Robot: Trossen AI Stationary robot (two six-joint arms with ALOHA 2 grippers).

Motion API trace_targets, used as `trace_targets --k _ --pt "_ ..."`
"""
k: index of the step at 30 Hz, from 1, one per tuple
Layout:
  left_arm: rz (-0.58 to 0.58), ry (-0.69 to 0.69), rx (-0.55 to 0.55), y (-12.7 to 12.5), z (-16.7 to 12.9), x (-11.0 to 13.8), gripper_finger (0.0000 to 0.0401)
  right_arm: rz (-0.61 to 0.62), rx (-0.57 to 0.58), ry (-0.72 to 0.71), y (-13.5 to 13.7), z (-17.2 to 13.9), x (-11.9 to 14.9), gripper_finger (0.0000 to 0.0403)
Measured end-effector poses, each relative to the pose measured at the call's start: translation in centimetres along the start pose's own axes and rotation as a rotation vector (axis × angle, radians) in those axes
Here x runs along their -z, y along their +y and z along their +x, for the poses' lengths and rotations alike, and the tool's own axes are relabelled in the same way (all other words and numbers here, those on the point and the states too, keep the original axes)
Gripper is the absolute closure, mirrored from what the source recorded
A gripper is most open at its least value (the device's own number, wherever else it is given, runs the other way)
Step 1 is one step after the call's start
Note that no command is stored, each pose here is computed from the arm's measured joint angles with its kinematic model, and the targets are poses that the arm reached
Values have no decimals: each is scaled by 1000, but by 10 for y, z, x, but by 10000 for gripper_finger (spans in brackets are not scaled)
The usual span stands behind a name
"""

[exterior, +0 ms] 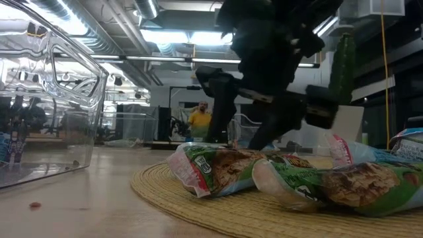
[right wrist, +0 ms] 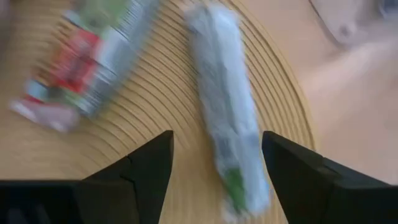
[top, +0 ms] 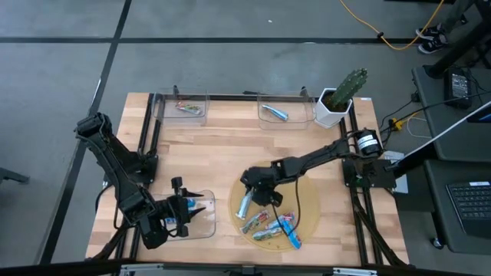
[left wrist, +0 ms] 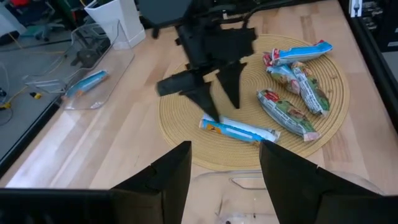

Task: Pick and place Granola Bars by type
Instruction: Put the orange granola bar into the top right transparent bin

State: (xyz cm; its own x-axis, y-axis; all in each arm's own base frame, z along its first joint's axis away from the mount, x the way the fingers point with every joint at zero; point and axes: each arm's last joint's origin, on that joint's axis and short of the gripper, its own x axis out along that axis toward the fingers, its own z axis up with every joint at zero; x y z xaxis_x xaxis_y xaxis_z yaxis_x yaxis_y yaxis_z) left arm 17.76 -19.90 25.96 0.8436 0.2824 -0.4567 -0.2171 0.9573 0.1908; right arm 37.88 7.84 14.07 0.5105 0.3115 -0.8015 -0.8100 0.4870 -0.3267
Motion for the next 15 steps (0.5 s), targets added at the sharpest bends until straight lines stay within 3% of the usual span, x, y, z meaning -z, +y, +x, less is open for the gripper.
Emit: trace_targets --k 5,15 --pt "1 -1 -2 0 0 0 220 -60 1 24 6 2 -5 156" --pt "35 20 -11 -10 8 8 221 7 79 95 -19 -7 24 156"
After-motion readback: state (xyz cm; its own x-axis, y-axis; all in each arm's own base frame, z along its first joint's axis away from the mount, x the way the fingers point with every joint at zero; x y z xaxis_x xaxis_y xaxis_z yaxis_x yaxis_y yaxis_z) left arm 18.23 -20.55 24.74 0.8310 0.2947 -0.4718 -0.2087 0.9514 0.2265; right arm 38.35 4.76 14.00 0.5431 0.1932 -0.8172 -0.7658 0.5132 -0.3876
